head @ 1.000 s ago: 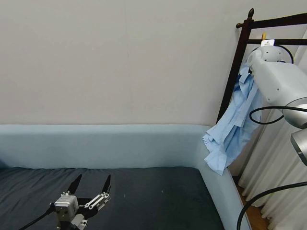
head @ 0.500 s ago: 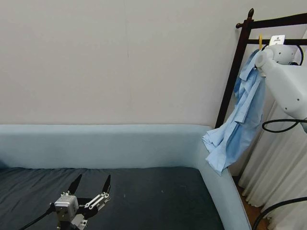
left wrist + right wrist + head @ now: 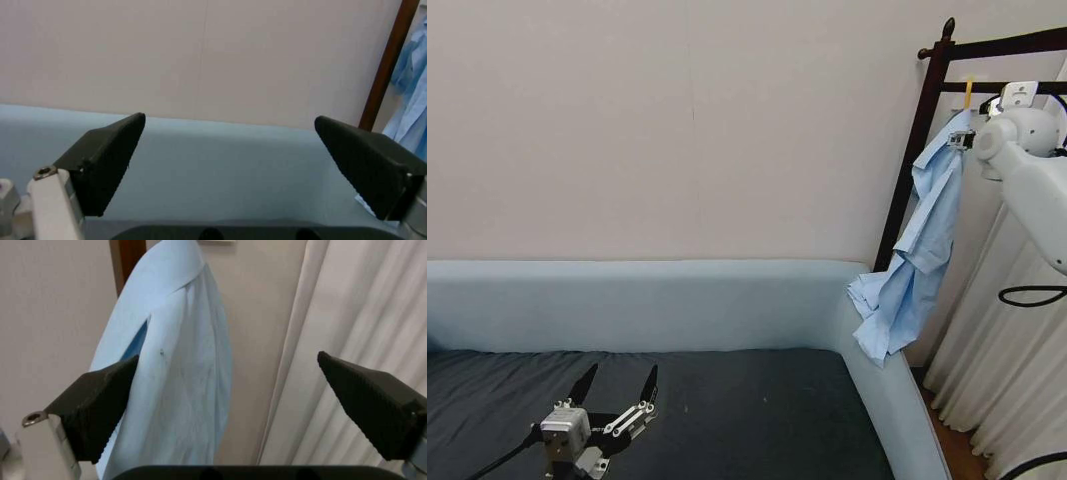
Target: Pick up the clothes from the sofa and hang them on the clothes hanger.
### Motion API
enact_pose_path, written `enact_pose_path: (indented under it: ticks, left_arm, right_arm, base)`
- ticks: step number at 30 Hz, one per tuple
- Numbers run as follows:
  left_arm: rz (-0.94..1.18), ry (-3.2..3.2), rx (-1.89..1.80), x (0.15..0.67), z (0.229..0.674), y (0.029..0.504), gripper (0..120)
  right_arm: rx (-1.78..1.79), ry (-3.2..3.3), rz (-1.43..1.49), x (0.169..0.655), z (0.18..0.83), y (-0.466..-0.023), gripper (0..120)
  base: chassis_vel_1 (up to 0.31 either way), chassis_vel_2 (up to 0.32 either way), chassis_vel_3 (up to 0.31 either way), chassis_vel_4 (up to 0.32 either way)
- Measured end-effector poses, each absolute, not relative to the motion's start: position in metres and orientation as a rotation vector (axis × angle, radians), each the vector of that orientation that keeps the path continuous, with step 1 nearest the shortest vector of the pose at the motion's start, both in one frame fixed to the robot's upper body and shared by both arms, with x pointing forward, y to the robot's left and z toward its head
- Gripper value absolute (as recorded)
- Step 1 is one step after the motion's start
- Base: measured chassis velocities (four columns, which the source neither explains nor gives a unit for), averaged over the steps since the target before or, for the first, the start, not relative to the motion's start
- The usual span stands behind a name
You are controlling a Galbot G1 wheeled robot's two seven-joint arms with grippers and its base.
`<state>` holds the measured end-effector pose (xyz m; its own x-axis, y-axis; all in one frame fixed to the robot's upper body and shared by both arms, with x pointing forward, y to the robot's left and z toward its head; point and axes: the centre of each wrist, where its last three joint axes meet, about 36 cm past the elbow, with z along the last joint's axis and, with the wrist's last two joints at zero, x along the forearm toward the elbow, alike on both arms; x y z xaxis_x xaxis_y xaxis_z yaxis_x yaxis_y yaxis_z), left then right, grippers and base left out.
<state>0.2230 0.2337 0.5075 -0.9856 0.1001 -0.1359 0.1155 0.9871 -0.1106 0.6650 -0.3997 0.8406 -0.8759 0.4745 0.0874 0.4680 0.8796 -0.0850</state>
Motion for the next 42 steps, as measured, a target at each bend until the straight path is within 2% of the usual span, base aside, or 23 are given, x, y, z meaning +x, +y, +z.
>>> enact_pose_path:
  ticks: [19, 30, 42]
  left_arm:
    - [-0.179, 3.002, 0.164, 0.223, 0.507, 0.234, 100]
    - [-0.178, 3.002, 0.163, 0.223, 0.507, 0.234, 100]
    - [-0.178, 3.001, 0.163, 0.223, 0.507, 0.234, 100]
  right_arm:
    - [-0.520, -3.062, 0.222, 0.571, 0.802, -0.371, 100]
    - [-0.497, -3.071, 0.227, 0.564, 0.798, -0.368, 100]
    - [-0.397, -3.091, 0.203, 0.549, 0.760, -0.359, 100]
  base:
    - [0.000, 0.000, 0.000, 0.000]
    - [0.000, 0.000, 0.000, 0.000]
    - [0.000, 0.000, 0.000, 0.000]
